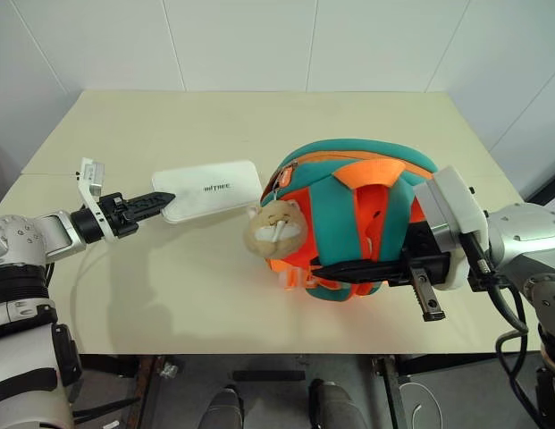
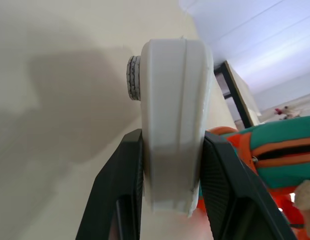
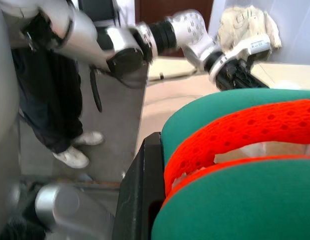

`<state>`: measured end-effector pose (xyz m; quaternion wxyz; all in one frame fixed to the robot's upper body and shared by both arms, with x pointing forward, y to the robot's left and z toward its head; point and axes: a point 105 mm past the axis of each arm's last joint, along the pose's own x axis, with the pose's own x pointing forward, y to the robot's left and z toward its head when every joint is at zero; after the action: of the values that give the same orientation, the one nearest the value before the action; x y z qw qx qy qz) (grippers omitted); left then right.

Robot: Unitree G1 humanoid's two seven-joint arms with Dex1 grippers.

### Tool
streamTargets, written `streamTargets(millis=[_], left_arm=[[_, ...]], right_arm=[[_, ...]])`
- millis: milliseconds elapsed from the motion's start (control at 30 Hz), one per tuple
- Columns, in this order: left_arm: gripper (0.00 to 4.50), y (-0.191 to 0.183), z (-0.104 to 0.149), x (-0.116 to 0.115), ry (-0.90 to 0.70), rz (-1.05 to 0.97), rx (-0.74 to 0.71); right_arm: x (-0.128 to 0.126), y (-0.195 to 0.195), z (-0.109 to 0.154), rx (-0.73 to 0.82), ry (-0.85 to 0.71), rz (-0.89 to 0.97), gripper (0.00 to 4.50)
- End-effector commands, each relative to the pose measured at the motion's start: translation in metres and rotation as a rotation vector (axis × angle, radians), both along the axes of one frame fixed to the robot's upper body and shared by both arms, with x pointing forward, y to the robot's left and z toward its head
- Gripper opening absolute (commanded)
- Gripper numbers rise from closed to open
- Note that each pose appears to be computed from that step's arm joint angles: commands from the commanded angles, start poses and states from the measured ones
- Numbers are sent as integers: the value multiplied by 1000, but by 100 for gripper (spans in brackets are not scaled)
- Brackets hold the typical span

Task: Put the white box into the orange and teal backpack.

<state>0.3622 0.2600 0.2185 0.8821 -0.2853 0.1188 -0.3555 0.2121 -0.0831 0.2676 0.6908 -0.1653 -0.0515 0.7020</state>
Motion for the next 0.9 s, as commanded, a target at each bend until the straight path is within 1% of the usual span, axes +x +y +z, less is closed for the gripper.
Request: streamTargets(millis=[33,133,200,400,567,667,900], left_arm=[[123,1,43,-11,-312,-38,23],[123,2,55,-19,-463,-62,20],[123,3,66,-29,-582,-98,9],[123,4,75,-46,-714,-174,0],[123,-3,70,-57,-739,-285,15],[123,-12,68,-66,-742,-372,-21],[123,-15,55,-68,-691,-479,57]], right_arm=[[5,-6,6,23,-53,-38,0],[10,-9,4,16,-56,-65,0],[14,-11,4,27,-57,-85,0],[22,-15,4,58,-39,-127,0],[24,-18,5,78,-35,-143,0],[27,-19,5,86,-31,-157,0],[29,-18,2,84,-24,-163,0]])
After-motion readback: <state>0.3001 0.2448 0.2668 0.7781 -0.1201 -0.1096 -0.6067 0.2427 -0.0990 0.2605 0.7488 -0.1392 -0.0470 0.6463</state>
